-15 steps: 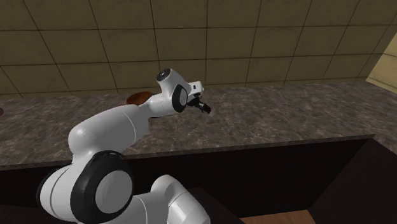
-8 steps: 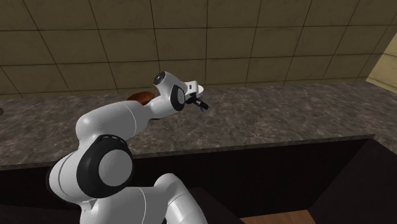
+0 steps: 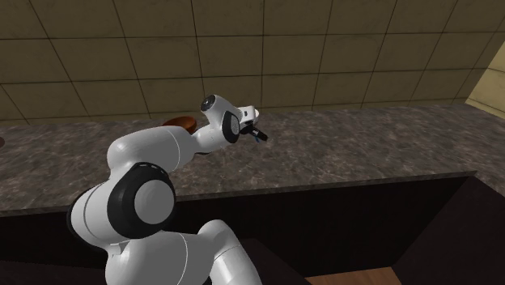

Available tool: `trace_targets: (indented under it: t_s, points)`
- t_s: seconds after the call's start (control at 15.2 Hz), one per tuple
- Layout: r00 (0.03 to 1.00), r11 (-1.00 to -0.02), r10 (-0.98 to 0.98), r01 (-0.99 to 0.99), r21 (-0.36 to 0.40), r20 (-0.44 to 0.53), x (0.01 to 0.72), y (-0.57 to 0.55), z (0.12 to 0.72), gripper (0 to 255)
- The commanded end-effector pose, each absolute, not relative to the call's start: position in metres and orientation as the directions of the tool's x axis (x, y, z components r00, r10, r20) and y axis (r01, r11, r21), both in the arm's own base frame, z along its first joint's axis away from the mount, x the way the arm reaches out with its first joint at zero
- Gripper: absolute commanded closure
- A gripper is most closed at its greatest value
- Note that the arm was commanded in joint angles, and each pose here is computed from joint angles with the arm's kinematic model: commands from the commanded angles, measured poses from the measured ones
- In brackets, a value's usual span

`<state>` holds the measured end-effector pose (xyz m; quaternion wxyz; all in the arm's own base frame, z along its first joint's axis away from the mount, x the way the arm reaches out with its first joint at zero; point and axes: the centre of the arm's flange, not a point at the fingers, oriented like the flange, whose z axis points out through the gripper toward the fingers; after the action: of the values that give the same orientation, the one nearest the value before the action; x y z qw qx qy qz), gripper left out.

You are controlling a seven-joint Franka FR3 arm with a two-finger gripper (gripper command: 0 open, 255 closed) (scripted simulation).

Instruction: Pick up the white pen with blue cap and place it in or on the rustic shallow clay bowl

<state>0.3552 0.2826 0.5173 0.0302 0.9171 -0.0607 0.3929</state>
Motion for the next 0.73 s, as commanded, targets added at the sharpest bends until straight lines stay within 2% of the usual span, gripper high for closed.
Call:
trace_targets:
  t_s: [0.0,0.13,0.2,0.66]
  points:
    - [0.684,-0.991,-0.088,-0.135,0.008,0.724,0.3553,0.2826,0.5171,0]
    - [0.684,-0.991,-0.088,-0.135,0.008,0.724,0.3553,0.2826,0.5171,0]
    - [0.684,-0.991,-0.088,-0.135,0.008,0.724,0.3553,0.2826,0.5171,255]
    - [0.684,-0.991,-0.088,-0.135,0.008,0.724,0.3553,0.2826,0.5171,255]
